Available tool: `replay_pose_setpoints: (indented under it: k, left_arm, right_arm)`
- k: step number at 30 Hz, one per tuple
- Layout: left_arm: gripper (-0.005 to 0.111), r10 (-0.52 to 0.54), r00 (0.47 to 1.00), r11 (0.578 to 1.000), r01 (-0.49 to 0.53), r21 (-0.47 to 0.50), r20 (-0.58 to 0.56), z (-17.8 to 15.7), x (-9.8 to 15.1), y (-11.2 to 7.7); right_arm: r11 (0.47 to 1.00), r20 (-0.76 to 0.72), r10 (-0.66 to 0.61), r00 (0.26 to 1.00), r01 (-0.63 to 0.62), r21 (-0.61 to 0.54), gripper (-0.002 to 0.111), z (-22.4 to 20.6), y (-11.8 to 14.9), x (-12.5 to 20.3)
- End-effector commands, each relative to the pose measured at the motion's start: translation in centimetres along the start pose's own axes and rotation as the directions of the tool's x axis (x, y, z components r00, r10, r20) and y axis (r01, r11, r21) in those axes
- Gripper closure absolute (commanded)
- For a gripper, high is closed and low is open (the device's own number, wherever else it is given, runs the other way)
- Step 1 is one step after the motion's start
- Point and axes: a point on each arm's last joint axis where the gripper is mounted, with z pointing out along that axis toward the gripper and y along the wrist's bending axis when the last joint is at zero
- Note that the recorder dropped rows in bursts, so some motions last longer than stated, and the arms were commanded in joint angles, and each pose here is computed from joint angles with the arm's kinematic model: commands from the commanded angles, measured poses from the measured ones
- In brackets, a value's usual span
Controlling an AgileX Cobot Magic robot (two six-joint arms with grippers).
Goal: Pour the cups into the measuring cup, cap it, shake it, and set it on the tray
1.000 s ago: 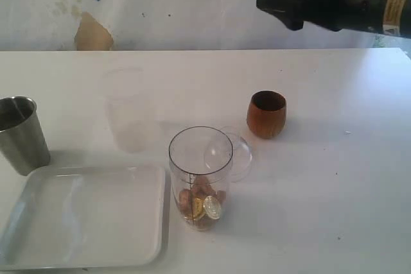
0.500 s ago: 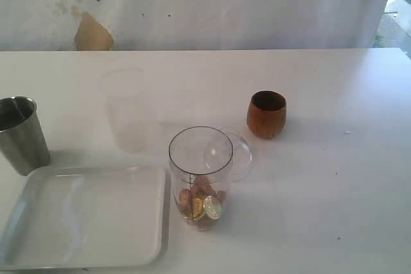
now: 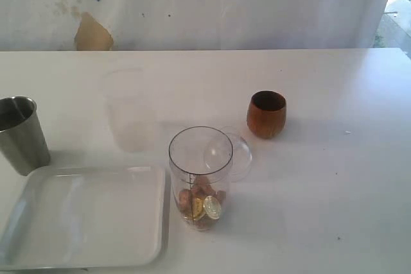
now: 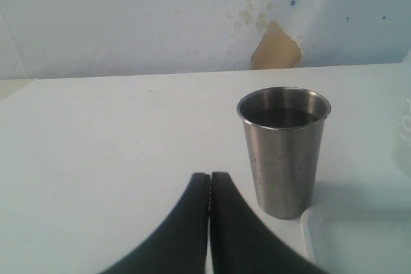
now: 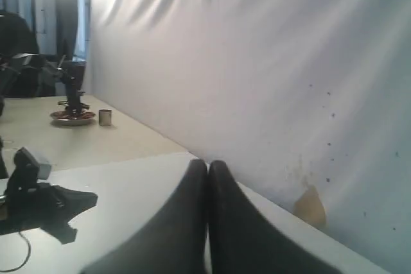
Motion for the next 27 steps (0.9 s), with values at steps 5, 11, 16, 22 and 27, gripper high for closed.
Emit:
replay_pose_setpoints:
  k: [5, 11, 16, 22, 27]
  left_arm:
    - [0.106, -0.006, 1.000, 1.000, 0.006, 0.003, 0.008, 0.0, 0.1, 0.0]
    - [0.106, -0.006, 1.000, 1.000, 0.006, 0.003, 0.008, 0.0, 0.1, 0.0]
    - [0.106, -0.006, 1.000, 1.000, 0.006, 0.003, 0.008, 0.0, 0.1, 0.0]
    - [0.106, -0.006, 1.000, 1.000, 0.006, 0.003, 0.008, 0.0, 0.1, 0.0]
    - [0.106, -0.006, 1.000, 1.000, 0.006, 0.003, 0.008, 0.0, 0.1, 0.0]
  right_arm:
    - [0.835, 0.496, 0.484, 0.722, -0.549, -0.015, 0.108, -2.1, -1.5, -3.2]
    - [0.803, 0.830, 0.383, 0.405, -0.591, -0.082, 0.108, -4.8, -4.4, -2.0]
    - [0.780, 0.594, -0.218, 0.774, -0.227, 0.583, 0.108, -6.2, -4.7, 2.8]
    - [0.655, 0.240, -0.275, 0.931, -0.001, 0.755, 0.108, -6.7, -5.2, 9.1]
    - [0.618, 0.081, -0.209, 0.975, 0.067, 0.783, 0.108, -6.5, -6.0, 13.5]
